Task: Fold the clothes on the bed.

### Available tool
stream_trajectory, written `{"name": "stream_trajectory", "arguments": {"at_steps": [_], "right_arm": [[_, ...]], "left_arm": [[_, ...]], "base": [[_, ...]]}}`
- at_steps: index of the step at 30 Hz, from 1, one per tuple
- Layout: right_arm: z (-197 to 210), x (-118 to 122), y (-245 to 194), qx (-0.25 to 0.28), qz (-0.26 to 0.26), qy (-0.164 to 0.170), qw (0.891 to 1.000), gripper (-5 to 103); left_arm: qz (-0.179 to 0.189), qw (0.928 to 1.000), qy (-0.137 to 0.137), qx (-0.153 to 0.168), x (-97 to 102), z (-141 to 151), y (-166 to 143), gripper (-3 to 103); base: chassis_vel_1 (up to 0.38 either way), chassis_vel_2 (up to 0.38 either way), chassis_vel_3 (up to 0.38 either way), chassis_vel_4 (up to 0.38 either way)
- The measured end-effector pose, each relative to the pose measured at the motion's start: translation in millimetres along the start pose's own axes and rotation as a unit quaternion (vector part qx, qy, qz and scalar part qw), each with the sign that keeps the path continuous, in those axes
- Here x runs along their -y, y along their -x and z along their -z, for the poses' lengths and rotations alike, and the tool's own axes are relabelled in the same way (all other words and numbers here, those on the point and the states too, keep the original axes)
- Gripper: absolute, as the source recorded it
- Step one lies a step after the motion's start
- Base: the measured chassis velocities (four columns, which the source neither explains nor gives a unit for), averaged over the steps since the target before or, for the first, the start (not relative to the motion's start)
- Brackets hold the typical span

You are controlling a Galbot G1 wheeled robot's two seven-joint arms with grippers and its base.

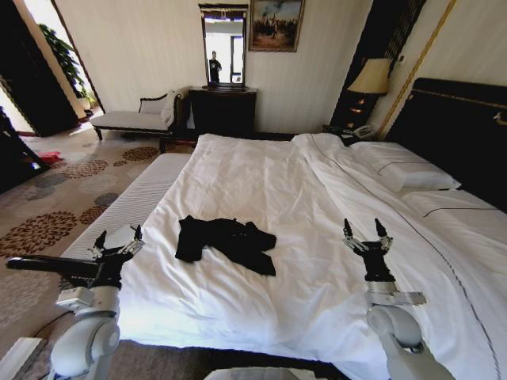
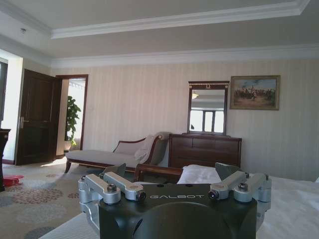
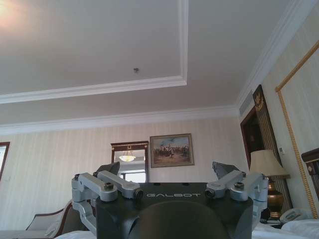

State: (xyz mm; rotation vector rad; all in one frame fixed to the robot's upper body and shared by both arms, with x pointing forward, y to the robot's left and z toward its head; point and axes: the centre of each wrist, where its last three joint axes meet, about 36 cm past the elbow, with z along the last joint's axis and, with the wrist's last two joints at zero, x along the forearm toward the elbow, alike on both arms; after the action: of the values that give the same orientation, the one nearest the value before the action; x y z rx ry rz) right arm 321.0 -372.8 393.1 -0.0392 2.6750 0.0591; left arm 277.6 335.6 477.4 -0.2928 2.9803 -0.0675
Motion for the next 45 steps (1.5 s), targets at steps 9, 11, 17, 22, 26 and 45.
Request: {"name": "stream_trajectory", "arguments": {"at_steps": [9, 11, 17, 22, 26, 45], "right_arm": [[-5, -5, 1, -0.003, -0.004, 0.004, 1.000, 100], [-6, -6, 1, -0.005, -0.003, 0.005, 1.000, 100], [-11, -9, 3, 0.003, 0.002, 0.013, 1.000, 100], [-14, -8, 6, 0.000, 0.006, 0.012, 1.000, 100], [-18, -6, 8, -0.006, 0.007, 0.010, 1.000, 100], [-57, -22, 29, -0.049, -0.023, 0.031, 0.998, 100]], "left_arm": [[-0.006, 1.0000, 0.003, -0.001, 1.1, 4, 3, 100], [-0.009, 0.9999, 0.006, -0.001, 1.0, 6, 5, 100], [-0.020, 0.9995, 0.013, -0.021, 0.3, 11, 13, 100], [-0.049, 0.9977, 0.002, -0.046, 4.1, 23, 27, 100], [-0.071, 0.9941, -0.031, -0.076, 5.1, 36, 44, 100], [-0.167, 0.9220, -0.145, -0.318, 16.6, -20, 199, 100]], "base": [[-0.003, -0.005, 0.000, 0.006], [0.028, 0.075, -0.028, -0.106], [0.068, 0.123, -0.072, -0.138], [0.071, 0.098, -0.060, -0.077], [0.012, 0.015, -0.011, -0.006], [0.000, 0.000, 0.000, 0.000]]}}
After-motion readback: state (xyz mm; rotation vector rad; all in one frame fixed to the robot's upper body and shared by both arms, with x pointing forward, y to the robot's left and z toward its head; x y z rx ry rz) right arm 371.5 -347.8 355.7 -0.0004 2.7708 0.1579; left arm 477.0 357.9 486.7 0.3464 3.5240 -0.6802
